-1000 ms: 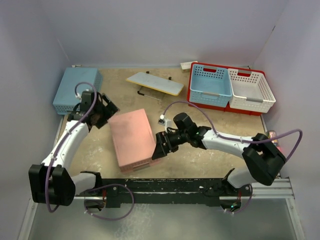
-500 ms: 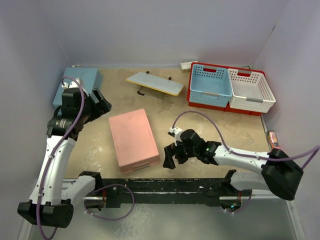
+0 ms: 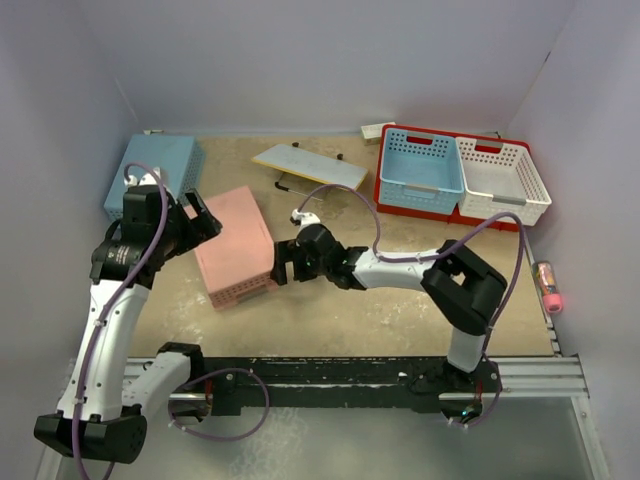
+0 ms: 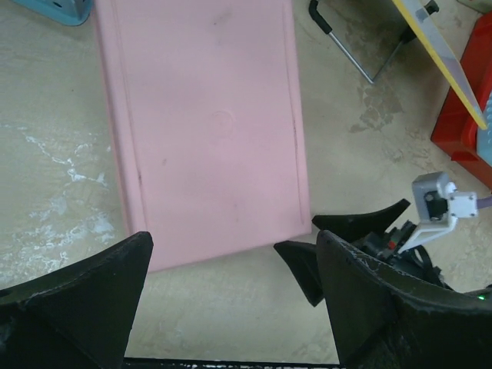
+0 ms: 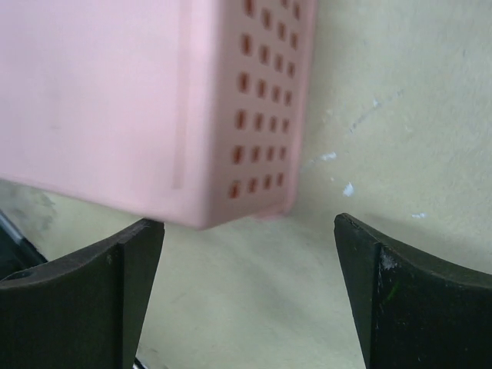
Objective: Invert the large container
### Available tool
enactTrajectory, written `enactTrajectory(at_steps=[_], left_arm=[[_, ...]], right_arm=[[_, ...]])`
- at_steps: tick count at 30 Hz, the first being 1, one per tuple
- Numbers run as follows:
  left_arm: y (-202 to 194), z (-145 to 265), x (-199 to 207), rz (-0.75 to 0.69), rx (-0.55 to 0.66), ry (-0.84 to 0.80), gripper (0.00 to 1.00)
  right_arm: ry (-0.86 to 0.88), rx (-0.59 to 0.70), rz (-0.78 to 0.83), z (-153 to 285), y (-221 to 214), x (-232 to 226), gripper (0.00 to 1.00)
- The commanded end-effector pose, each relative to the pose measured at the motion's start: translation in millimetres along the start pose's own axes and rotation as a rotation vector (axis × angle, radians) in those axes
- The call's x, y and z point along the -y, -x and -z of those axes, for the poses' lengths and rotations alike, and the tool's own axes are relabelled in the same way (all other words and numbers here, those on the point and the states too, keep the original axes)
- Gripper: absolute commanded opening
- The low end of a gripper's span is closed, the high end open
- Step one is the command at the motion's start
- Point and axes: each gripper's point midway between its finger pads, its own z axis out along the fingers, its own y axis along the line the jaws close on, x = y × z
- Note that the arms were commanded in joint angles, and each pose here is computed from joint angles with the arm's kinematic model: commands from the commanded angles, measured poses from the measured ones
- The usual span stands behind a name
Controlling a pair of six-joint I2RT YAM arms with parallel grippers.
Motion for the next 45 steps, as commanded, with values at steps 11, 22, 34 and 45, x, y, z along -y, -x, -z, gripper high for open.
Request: enactTrajectory(at_steps=[11, 22, 34, 45], left_arm=[[-48, -3, -36, 0.082, -0.068, 0.099, 0.84], [-103, -21, -90, 0.245, -0.081, 0.284, 0.84], [-123, -39, -93, 0.458, -0.057, 0.278, 0.58], [-101, -68, -76, 0.52, -0.01, 0.228, 0.43]], right_arm=[[-0.186, 0.092, 0.012, 99, -25, 68, 0.95], [-0.279, 0.142, 0.035, 129, -20, 89, 0.95], [-0.303, 0.134, 0.055, 121, -7, 83, 0.95], [-0.306, 0.121, 0.029, 126, -20, 90, 0.95]])
